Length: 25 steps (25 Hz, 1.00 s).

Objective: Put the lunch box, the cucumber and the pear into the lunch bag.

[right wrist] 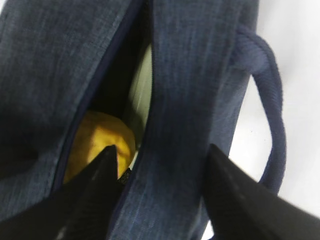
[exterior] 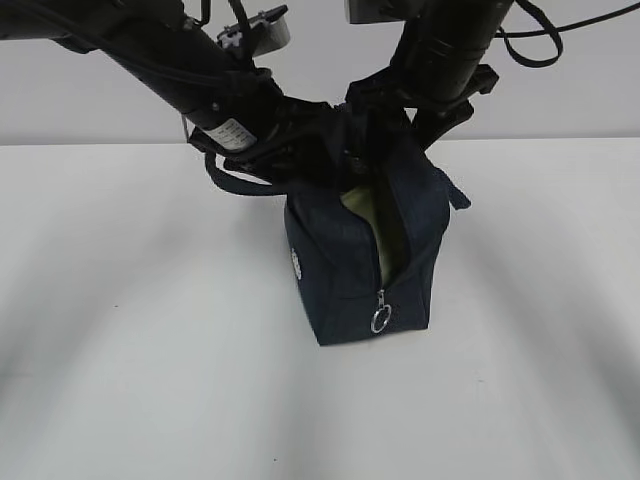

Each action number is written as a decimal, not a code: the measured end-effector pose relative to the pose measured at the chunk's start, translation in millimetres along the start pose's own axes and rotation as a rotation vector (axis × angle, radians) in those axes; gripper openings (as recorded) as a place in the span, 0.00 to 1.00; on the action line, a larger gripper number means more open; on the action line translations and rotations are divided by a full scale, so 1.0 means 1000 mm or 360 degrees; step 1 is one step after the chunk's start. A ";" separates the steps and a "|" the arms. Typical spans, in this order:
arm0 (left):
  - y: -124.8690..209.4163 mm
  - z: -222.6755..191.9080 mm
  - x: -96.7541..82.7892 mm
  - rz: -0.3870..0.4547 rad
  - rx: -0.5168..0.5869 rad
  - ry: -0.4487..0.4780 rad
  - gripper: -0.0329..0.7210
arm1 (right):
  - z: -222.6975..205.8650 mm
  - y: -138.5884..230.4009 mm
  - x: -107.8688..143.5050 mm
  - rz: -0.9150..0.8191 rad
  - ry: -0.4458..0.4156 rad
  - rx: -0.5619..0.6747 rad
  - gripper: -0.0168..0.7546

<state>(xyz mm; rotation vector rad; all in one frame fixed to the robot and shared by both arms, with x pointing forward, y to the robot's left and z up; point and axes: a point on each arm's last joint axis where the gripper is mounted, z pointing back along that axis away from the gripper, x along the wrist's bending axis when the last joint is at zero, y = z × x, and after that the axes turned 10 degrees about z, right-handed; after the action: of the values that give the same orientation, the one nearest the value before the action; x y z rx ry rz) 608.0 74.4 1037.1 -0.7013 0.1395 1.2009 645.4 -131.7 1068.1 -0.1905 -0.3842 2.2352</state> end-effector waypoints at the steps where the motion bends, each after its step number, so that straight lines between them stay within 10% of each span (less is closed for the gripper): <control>1: 0.000 0.000 0.000 -0.0001 0.0000 -0.0001 0.60 | 0.000 0.000 0.000 0.0000 0.0000 0.0000 0.57; 7: -0.001 0.005 -0.002 -0.0014 -0.0015 -0.0003 0.74 | 0.020 0.001 0.002 -0.0017 0.0028 -0.0055 0.60; 25: 0.027 0.077 -0.022 -0.0194 -0.0156 -0.0035 0.72 | 0.088 0.108 0.043 0.0069 0.0121 -0.0336 0.60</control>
<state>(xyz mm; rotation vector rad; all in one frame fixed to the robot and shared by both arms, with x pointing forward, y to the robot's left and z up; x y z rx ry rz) 555.7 105.1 1095.7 -0.7714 0.0191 1.1036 516.7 -182.0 1114.5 -0.3976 -0.5797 2.2203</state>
